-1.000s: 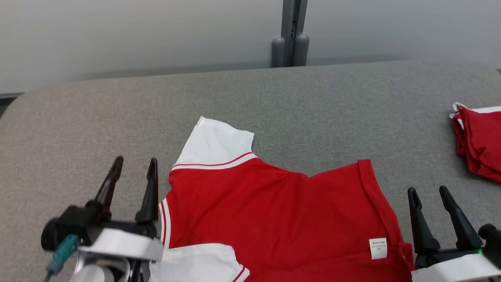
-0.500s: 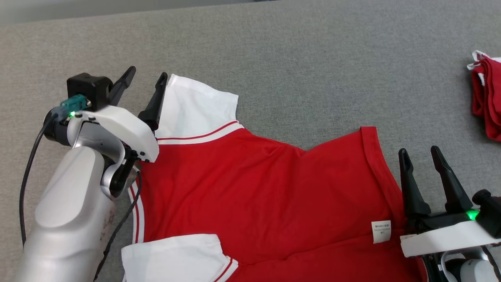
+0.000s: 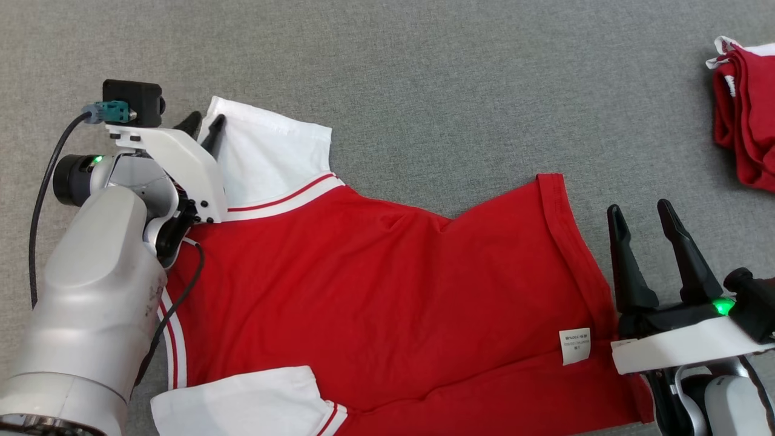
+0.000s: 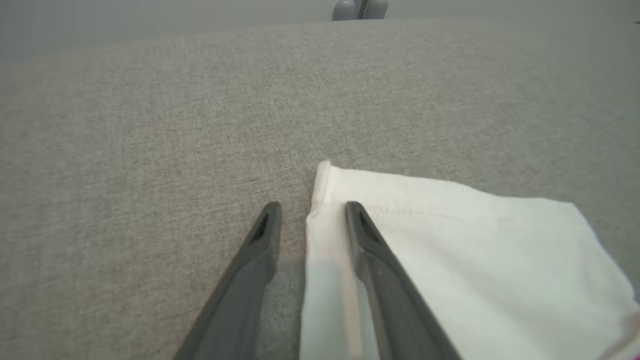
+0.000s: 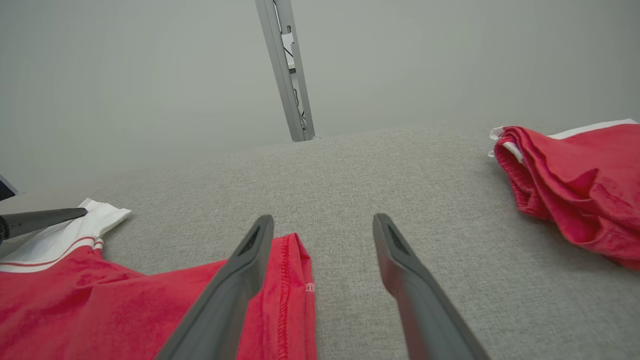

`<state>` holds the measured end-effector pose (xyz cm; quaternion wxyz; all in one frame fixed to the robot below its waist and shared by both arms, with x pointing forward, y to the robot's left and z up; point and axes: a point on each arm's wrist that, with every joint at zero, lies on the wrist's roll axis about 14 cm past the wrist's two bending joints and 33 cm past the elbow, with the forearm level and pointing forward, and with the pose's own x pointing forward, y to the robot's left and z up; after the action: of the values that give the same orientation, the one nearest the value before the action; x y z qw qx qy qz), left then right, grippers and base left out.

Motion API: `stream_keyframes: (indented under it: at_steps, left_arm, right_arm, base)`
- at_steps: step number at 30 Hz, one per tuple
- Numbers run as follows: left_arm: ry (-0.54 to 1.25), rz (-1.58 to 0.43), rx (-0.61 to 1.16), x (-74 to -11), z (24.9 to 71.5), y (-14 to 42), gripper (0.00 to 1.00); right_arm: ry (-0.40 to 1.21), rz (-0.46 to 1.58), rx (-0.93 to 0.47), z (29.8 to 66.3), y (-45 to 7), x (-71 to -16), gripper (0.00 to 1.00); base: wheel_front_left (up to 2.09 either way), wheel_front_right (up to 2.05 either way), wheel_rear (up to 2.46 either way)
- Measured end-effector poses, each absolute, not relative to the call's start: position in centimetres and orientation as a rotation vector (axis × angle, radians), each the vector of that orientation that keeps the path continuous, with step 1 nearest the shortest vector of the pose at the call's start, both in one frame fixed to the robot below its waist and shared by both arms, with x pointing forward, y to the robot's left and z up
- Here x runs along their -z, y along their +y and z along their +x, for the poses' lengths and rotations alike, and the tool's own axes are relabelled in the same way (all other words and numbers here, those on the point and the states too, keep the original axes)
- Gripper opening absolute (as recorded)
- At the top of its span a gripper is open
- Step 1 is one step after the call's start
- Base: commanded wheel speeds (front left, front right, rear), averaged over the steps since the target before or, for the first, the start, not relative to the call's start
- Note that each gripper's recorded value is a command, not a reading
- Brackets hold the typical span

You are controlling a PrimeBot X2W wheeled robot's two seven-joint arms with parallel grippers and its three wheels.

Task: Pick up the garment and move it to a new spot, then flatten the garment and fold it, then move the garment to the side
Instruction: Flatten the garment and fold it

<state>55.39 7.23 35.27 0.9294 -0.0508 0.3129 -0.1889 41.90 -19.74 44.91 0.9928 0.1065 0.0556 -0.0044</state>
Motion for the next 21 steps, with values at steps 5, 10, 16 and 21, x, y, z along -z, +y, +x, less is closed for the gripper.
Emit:
stream_keyframes:
  at_steps: [5, 10, 16, 21]
  left_arm:
    - [0.592, -0.106, 0.412, -35.7, 55.2, 6.1, 0.00]
    - [0.542, -0.127, 0.418, -35.9, 54.1, 6.0, 0.00]
    - [0.501, -0.128, 0.397, -36.4, 53.6, 7.3, 0.00]
    - [0.471, -0.140, 0.379, -36.9, 53.5, 8.0, 0.00]
  right_arm:
    - [0.122, 0.210, 0.006, 42.7, -20.0, -44.9, 1.00]
    - [0.180, 0.174, -0.062, 44.3, -19.2, -44.4, 1.00]
    - [0.337, 0.141, -0.179, 45.5, -16.6, -42.1, 1.00]
    - [0.466, 0.110, -0.208, 45.8, -16.2, -40.1, 1.00]
  base:
    - [0.00, 0.00, 0.00]
    - [0.00, 0.00, 0.00]
    - [0.00, 0.00, 0.00]
    - [0.00, 0.00, 0.00]
